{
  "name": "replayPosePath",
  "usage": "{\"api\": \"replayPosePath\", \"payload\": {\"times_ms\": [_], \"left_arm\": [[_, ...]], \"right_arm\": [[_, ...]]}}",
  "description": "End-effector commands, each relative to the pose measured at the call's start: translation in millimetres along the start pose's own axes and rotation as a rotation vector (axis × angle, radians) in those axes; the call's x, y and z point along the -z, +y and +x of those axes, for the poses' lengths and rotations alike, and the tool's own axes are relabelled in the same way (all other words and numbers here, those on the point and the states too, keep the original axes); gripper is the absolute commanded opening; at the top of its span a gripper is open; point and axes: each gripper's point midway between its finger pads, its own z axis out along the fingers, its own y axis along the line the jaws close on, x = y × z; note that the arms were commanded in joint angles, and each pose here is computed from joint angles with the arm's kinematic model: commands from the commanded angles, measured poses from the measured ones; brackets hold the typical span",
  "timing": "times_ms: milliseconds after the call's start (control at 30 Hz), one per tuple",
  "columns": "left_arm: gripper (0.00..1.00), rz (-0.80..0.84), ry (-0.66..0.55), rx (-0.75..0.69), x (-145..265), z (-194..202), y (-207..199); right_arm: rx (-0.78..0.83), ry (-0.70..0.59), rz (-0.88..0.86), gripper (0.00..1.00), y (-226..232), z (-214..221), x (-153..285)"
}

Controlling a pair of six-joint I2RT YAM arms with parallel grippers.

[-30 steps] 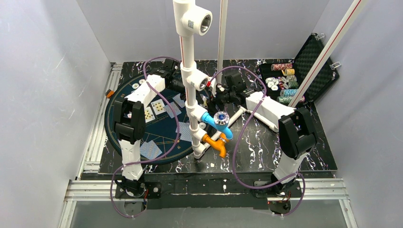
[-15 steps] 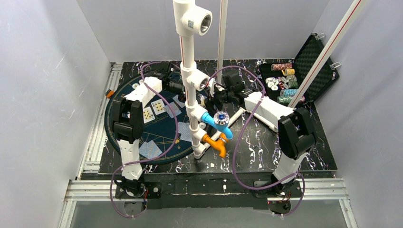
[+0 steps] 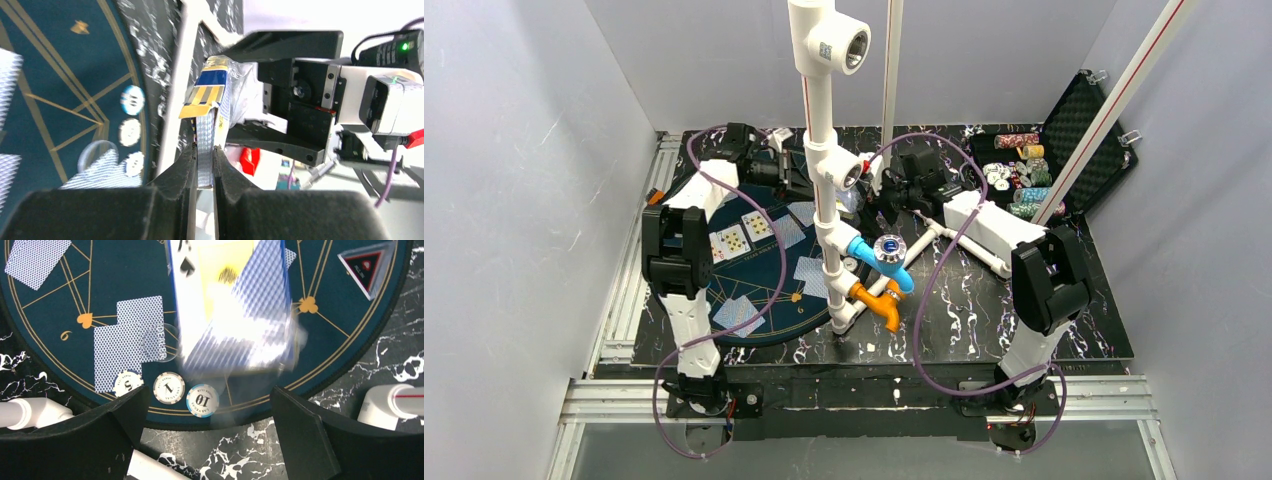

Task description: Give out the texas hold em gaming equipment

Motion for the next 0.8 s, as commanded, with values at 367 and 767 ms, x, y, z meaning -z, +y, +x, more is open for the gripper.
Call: {"api": "replayPosePath", "payload": {"times_ms": [367,767], "left_arm": [[0.00,-0.313,-0.513,0.009,134.1,-165.5,117.6],[0.02,-0.357,-0.494,0.110,120.5,-180.2,173.5]], "right_arm": [[-0.010,-0.013,0.040,0.98,-8.6,-13.7,26.4],[-0.016,0.024,0.022,0.98,-7.0,-7.5,25.9]]}}
